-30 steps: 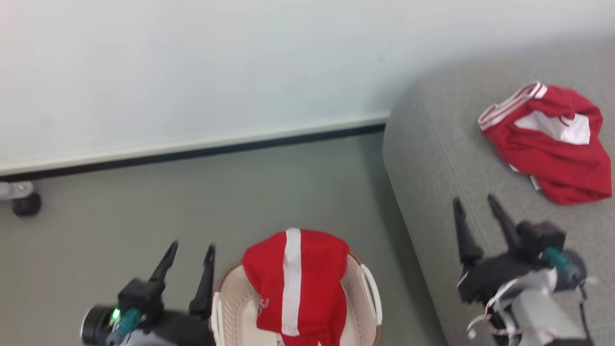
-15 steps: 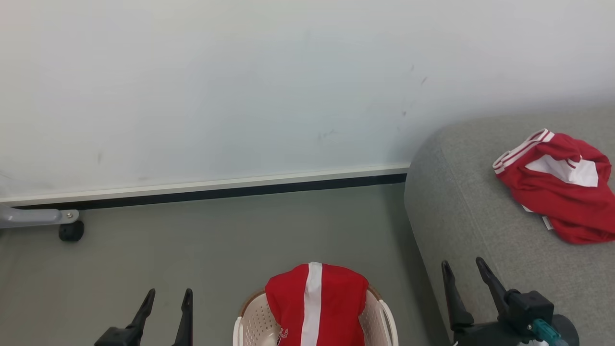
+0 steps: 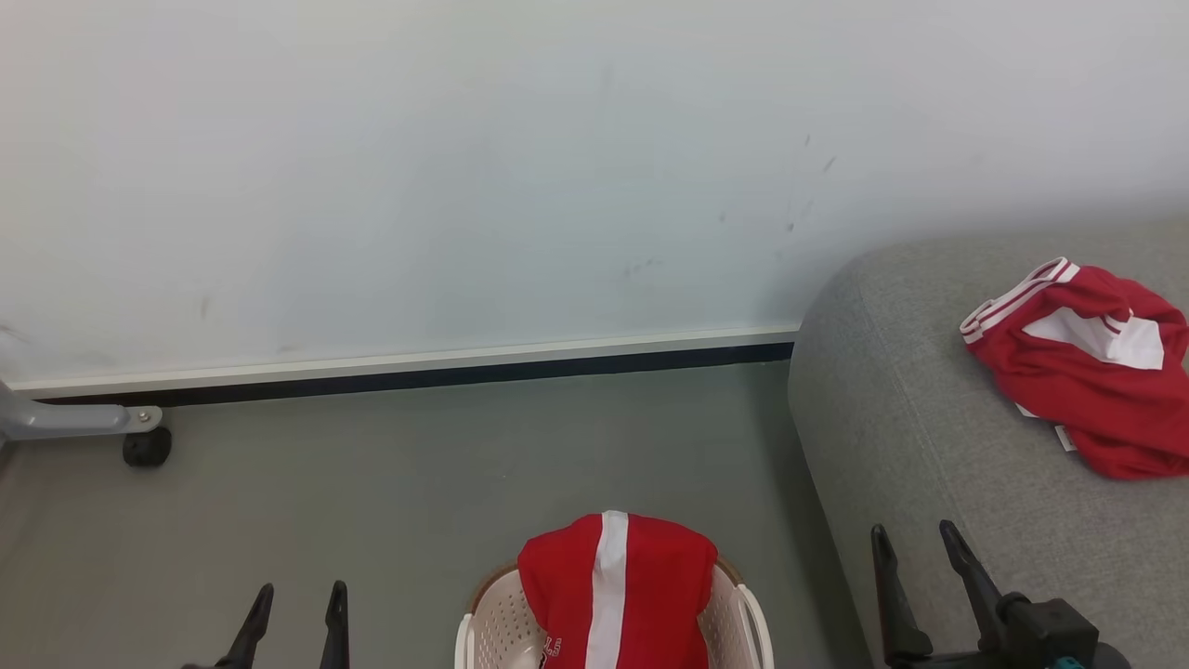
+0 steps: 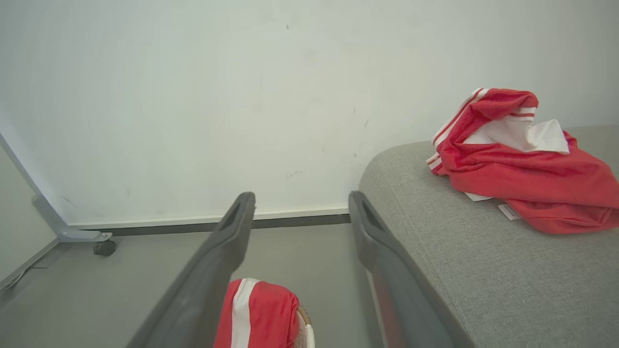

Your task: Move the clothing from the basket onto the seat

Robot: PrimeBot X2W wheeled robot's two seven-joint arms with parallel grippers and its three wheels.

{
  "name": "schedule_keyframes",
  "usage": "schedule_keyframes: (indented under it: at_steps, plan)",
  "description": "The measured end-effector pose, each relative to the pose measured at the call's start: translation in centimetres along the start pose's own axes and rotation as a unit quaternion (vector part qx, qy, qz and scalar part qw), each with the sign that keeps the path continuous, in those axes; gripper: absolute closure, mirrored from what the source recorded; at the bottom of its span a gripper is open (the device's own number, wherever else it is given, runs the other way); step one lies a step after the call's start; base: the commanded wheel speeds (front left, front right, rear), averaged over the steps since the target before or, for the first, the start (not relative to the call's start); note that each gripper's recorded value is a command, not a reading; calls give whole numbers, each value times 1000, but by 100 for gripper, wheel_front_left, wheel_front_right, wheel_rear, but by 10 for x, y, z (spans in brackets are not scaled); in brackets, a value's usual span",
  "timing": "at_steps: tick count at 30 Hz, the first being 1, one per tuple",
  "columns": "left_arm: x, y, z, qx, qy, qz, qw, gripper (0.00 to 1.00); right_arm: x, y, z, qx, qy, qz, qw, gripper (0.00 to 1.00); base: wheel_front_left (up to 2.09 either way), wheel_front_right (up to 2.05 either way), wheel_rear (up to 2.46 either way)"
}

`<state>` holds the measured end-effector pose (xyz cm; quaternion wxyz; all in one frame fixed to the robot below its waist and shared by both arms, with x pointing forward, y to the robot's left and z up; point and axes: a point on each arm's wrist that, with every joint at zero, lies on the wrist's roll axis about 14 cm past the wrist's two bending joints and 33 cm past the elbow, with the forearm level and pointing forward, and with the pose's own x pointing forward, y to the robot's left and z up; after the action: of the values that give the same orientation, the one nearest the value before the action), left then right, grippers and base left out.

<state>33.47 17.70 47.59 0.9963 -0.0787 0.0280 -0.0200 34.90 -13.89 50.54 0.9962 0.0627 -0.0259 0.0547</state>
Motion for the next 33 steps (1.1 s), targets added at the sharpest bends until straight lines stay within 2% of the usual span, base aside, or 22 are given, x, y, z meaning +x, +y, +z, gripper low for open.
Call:
schedule_keyframes:
  at_steps: [33]
  plan:
    - [10,-9,-2,7,3,-11,1000,0,3,-17,12,-2,-19,-29,999,0,0,0,0]
